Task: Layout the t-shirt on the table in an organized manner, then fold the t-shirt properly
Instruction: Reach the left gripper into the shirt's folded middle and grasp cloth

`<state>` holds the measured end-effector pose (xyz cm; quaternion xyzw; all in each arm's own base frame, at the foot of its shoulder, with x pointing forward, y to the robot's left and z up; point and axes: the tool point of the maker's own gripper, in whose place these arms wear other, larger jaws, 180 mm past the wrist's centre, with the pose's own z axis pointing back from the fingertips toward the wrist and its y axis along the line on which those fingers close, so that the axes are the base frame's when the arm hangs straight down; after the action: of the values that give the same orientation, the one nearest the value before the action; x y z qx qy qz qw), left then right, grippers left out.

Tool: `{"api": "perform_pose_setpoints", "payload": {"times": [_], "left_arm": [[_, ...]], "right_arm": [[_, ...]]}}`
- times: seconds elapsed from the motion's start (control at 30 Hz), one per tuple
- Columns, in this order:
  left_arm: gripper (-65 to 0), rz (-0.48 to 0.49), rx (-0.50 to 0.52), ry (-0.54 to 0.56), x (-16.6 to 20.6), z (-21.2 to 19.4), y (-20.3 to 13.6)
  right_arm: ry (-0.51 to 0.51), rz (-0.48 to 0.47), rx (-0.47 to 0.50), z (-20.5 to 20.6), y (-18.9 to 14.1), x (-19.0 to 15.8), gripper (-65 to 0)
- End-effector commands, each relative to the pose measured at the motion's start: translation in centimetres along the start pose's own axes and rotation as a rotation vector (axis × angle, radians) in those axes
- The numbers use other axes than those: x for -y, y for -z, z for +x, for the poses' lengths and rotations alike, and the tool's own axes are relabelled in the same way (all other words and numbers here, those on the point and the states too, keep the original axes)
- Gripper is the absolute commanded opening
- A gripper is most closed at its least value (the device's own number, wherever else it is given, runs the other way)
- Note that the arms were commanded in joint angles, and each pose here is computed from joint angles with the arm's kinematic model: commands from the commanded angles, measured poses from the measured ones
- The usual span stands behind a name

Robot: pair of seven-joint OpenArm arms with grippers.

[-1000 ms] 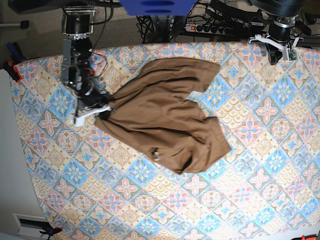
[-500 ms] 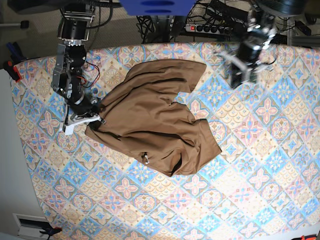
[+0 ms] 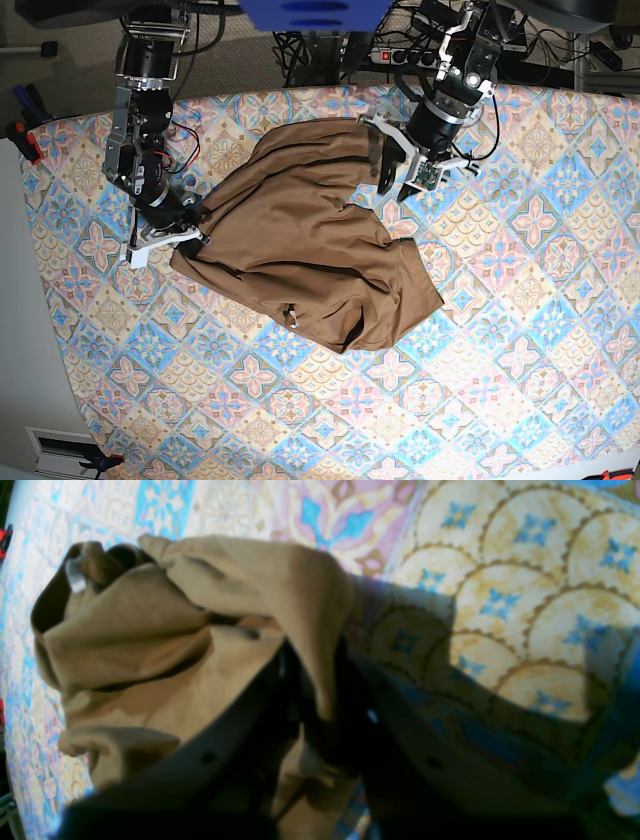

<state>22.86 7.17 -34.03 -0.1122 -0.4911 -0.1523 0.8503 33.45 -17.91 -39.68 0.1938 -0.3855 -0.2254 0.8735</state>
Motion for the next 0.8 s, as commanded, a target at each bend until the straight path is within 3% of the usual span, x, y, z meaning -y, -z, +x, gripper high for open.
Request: {"api": "perform_pose_setpoints", "payload": {"times": [0.0,0.2,0.4,0.6,0.67,0.77], "left_arm": [[-47.5,-0.001,0.013,0.009,-0.1,0.7,-0.1],[-47.4,-0.001,-0.124,0.012,-0.2,-1.4,0.0],[-47.4,-0.049,-0.122,0.047,0.4,-1.2,0.1],[-47.4,0.038,-0.050,0.058,-3.6,2.2,2.0],[-47.6,0.059,-0.045,0.000,-5.3,3.3,3.0],[-47.5,0.128,-0.008,-0.200,-9.3,4.6,3.4]], "right_arm": [[-0.012,0.028,0.049,1.8,-0.2,-0.9,-65.0],[-0.013,0.028,0.047,1.7,-0.2,-0.9,-65.0],[-0.012,0.027,0.045,1.6,-0.2,-0.8,-65.0],[-0.020,0.034,0.032,1.2,0.0,-1.2,-65.0],[-0.031,0.045,0.017,0.6,0.2,-1.7,-65.0],[-0.038,0.050,0.010,0.4,0.3,-1.9,-65.0]]}}
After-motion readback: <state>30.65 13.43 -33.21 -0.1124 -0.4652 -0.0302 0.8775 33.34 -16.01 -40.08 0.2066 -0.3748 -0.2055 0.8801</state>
